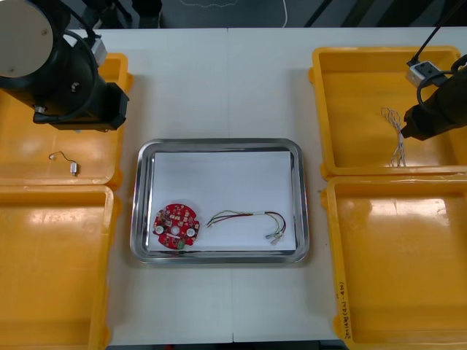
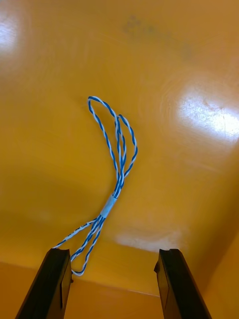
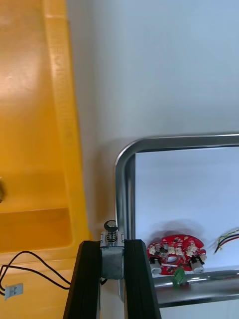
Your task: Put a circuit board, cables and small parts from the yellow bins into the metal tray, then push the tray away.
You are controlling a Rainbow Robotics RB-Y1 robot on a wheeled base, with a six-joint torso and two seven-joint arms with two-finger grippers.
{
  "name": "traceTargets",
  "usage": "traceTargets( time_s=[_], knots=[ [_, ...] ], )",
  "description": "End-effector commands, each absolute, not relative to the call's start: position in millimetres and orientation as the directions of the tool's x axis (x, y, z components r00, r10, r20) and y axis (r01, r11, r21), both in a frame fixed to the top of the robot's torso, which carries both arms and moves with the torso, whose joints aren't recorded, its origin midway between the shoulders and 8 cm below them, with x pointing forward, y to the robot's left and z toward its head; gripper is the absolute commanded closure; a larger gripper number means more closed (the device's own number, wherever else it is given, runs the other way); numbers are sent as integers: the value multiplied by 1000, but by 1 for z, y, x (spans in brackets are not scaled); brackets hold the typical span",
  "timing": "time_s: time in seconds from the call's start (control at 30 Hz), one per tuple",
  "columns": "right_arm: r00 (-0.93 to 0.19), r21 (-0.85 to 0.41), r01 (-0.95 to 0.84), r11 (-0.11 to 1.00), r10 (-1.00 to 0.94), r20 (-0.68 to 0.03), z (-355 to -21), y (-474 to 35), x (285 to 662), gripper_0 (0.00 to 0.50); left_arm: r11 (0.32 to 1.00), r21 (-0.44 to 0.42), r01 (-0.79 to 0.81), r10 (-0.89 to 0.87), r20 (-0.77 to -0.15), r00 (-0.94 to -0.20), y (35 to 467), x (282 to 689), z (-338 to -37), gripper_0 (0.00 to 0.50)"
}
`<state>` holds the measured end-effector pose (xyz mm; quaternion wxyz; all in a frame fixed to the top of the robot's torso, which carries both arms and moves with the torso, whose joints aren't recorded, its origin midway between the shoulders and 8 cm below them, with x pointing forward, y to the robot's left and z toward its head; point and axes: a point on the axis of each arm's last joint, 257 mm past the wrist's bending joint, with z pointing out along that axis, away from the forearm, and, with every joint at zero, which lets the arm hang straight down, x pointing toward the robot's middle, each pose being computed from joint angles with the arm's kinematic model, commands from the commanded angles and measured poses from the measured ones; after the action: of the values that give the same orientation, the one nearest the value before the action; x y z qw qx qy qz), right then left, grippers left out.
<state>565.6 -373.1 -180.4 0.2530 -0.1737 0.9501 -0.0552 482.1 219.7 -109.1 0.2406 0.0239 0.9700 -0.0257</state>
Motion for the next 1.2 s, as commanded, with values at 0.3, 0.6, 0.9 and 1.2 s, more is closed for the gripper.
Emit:
traceTargets(
  time_s=[0.3,0.6,0.9,1.2],
  knots=[
    [-818,-182,-196,964,-263,-512,-178,-381,576,0,992,-48,114,77,-484,-872,145,484,-118,500],
    [-818,-151,-164,975,-220,-531,-189,-381,582,0,997,-3,83,75,-394,-916,146,485,-159,500],
    [-832,-132,-132,982,-182,-524,-197,-378,582,0,995,-12,102,90,-368,-925,134,492,-183,500],
    [-851,-109,-102,989,-143,-506,-203,-377,583,0,992,-5,127,115,-387,-915,127,499,-205,500]
  ],
)
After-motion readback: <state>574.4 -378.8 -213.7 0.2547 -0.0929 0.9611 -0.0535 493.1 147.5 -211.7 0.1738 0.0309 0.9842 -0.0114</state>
